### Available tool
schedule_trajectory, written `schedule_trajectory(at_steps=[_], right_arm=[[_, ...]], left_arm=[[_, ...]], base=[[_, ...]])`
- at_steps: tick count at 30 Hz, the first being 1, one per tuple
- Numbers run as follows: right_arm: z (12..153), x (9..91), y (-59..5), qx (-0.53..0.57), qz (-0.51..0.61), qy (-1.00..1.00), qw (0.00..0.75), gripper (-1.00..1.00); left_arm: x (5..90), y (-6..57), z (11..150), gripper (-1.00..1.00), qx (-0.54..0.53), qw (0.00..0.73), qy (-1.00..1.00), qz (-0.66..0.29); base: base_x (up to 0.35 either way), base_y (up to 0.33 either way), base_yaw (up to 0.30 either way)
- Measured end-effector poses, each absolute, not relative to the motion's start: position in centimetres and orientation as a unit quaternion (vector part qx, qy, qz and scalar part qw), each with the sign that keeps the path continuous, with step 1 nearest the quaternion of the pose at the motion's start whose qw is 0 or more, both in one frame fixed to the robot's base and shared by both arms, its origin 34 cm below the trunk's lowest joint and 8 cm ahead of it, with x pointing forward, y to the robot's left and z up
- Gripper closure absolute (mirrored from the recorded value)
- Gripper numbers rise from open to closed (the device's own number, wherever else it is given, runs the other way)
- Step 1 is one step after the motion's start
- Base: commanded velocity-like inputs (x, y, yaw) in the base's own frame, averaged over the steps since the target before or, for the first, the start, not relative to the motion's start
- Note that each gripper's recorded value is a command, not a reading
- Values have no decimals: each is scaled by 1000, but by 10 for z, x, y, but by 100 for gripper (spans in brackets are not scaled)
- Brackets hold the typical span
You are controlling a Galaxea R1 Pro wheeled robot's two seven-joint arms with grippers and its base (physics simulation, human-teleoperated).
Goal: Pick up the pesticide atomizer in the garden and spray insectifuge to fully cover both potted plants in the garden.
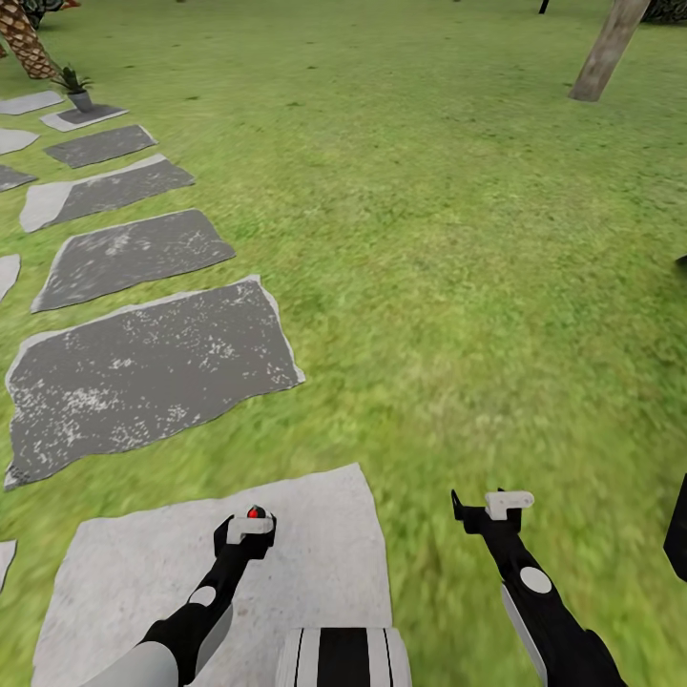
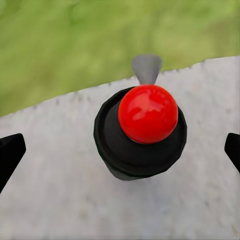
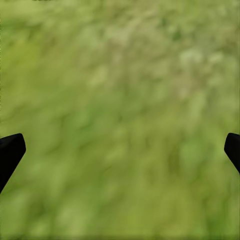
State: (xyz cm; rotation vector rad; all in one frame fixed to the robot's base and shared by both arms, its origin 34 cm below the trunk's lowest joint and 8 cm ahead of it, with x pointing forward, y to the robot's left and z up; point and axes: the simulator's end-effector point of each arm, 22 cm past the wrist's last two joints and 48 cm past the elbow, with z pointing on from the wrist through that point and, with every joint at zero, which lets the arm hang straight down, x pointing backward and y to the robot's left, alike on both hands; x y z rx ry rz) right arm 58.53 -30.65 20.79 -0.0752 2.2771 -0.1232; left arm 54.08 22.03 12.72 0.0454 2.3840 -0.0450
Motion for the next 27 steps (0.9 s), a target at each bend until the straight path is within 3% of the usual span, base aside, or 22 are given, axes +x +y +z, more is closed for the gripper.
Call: schedule_trajectory(at_steps=[17,18,27], right_arm=[[209,586,-306,-30,-49,906,418,-100],[209,586,-306,-30,-49,906,418,-100],[209,586,-306,-30,-49,906,418,-100]], left_arm=[[542,222,128,-100,17,371,928,-17],[542,222,128,100,17,371,928,-16],[542,225,128,100,10,371,929,-14]], base=[[0,0,-36],[0,0,0],[0,0,0]])
